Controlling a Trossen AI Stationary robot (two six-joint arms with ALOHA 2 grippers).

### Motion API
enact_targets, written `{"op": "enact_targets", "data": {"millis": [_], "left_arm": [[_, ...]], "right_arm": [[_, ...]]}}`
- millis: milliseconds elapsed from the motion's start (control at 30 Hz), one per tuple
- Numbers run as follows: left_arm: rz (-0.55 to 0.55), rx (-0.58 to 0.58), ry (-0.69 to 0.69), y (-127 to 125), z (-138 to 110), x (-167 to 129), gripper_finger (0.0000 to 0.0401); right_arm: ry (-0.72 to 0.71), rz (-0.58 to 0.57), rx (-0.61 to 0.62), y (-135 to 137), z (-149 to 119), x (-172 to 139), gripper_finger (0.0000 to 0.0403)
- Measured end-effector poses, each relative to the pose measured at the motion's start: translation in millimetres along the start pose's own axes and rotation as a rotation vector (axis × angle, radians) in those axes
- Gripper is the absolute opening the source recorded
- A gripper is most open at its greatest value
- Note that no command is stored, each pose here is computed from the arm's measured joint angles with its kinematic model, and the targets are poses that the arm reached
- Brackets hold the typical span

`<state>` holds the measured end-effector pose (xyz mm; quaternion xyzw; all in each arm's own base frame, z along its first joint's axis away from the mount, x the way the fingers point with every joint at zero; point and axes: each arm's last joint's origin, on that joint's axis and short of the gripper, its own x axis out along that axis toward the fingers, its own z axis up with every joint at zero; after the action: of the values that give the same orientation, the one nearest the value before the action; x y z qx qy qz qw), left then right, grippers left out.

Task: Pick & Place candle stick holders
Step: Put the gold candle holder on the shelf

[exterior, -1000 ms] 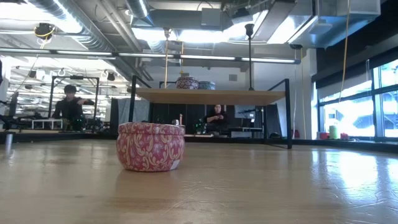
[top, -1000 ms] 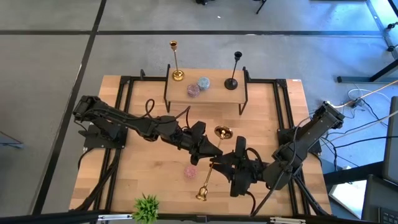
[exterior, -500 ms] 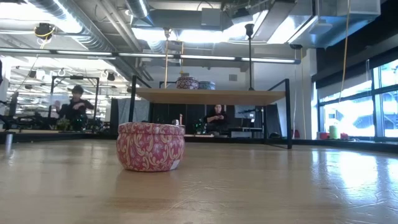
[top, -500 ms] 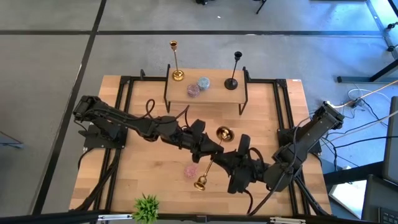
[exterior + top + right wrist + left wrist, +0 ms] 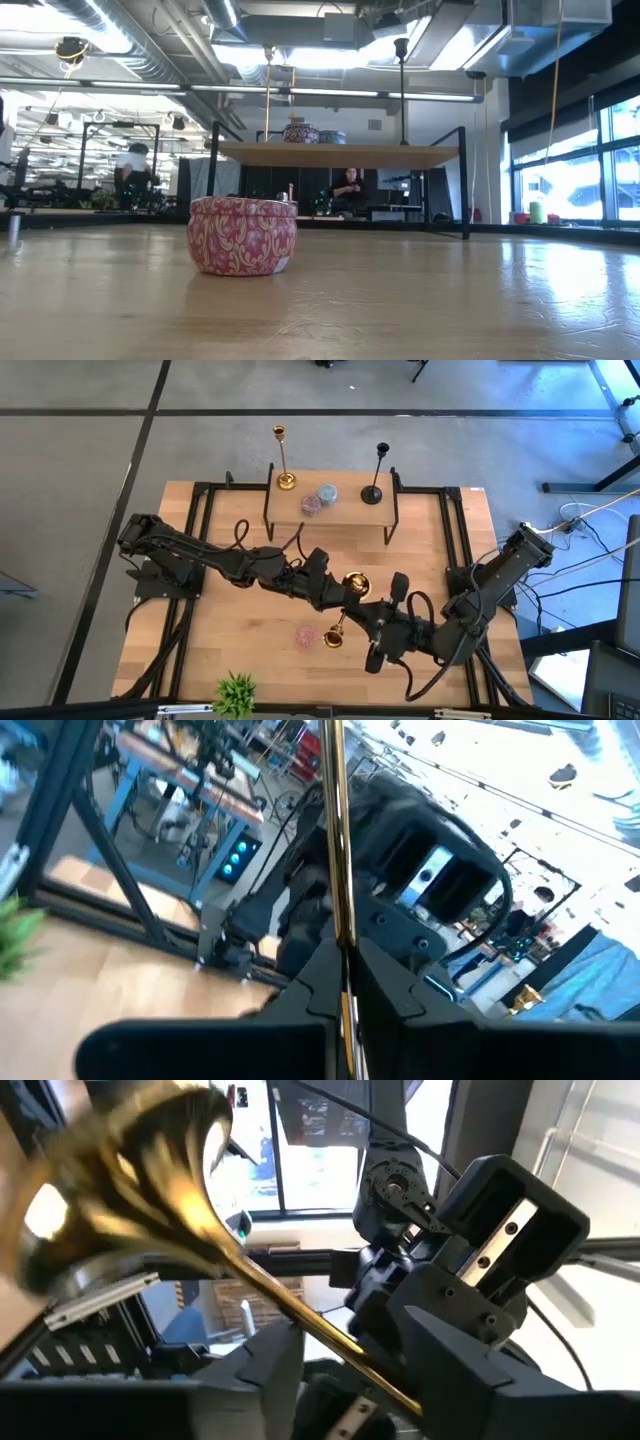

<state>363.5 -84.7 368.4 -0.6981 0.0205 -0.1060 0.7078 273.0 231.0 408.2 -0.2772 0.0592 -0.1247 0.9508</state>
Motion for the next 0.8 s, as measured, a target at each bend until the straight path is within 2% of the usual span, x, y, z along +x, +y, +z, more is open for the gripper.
{"op": "enact_targets", "data": {"millis": [267,400,567,667,800], "left_arm": [[-0.065,0.083,-0.012,-6.3,1.0,-0.2,0.0233],[-0.153,0.132,-0.039,-15.2,-1.8,-1.4,0.0243],[-0.23,0.224,-0.048,-22.7,-4.5,-3.0,0.0244],[-0.297,0.314,-0.031,-28.6,-8.7,-4.8,0.0244],[-0.454,0.539,-0.101,-46.5,-14.7,-12.3,0.0242]], "right_arm": [[-0.057,-0.002,0.194,-13.3,11.3,-12.3,0.0013],[-0.084,0.008,0.327,-29.8,17.3,-22.8,0.0013],[-0.106,0.012,0.424,-45.8,21.6,-32.7,0.0013],[-0.109,0.009,0.501,-55.4,22.5,-37.3,0.0011],[-0.101,0.056,0.57,-53.1,19.4,-38.1,0.001]]}}
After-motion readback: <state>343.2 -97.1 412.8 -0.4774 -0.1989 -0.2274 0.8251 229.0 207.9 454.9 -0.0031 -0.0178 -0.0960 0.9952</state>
